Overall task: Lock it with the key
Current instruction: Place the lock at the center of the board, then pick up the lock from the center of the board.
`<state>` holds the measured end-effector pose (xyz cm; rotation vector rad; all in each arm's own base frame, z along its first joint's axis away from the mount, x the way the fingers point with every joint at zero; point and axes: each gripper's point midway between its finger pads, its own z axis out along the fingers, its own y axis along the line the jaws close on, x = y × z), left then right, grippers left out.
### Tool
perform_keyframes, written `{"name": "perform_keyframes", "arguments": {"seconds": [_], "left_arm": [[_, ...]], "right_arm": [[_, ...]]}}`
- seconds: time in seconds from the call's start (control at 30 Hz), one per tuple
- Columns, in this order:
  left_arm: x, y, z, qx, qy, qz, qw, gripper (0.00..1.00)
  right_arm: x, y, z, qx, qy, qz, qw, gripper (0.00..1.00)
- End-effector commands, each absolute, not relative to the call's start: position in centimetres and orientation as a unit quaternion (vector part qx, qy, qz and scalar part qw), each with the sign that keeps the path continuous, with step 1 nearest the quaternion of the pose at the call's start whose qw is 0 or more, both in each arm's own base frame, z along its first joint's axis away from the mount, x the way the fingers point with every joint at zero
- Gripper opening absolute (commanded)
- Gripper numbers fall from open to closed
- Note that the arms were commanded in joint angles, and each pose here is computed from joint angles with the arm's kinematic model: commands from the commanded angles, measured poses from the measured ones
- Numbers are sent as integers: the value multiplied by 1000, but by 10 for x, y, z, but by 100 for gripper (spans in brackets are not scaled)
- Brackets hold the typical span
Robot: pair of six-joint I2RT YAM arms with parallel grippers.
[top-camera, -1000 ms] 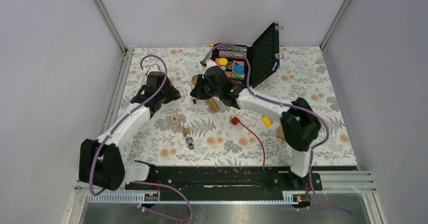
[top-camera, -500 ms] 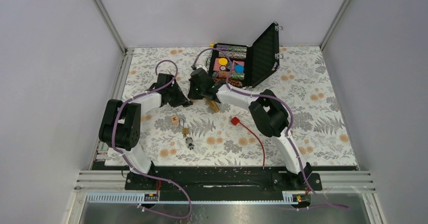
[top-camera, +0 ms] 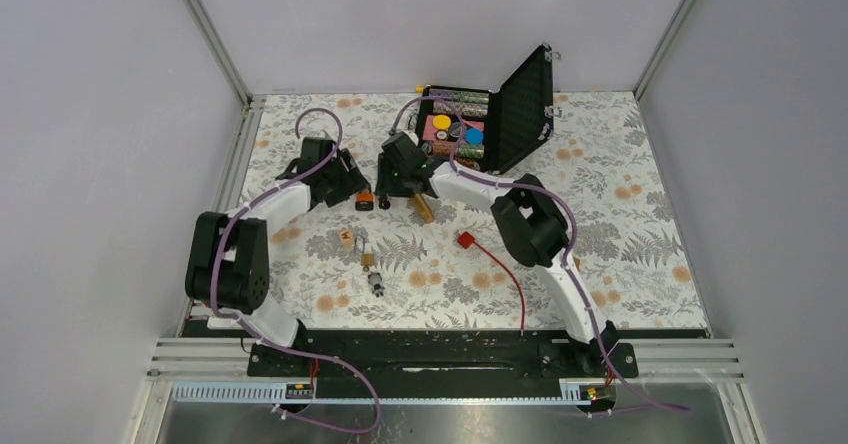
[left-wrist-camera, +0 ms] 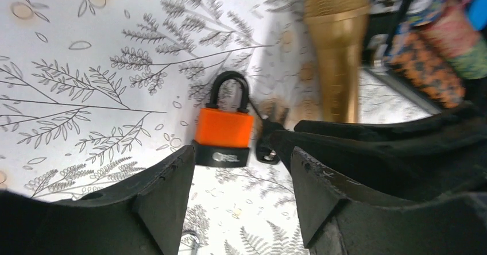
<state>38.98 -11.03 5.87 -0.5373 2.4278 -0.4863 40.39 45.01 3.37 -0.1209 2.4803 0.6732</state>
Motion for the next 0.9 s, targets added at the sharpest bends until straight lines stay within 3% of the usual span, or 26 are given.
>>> {"name": "perform_keyframes", "arguments": {"seconds": [0.0, 0.23, 0.33, 0.4, 0.47, 0.77, 0.87], "left_arm": [[397, -101, 116, -210, 884, -190, 373, 62], [357, -91, 175, -217, 855, -204, 425, 68], [333, -83, 205, -209, 843, -202, 453, 82], [319, -75, 226, -206, 832, -195, 477, 93], [305, -68, 249, -203, 815, -191, 507, 99], [261, -48, 283, -188, 794, -166, 554, 99], [256, -51, 285, -182, 791, -175, 557, 99]], "right_arm": [[401, 441, 103, -41, 907, 283, 310, 53], [339, 420, 102, -79, 921, 240, 296, 59], [303, 426, 92, -110, 928, 195, 296, 76], [280, 436, 84, -132, 931, 175, 293, 82], [264, 444, 79, -145, 932, 145, 300, 83], [241, 461, 47, -136, 937, 52, 317, 81], [244, 456, 38, -124, 938, 30, 323, 77]]}}
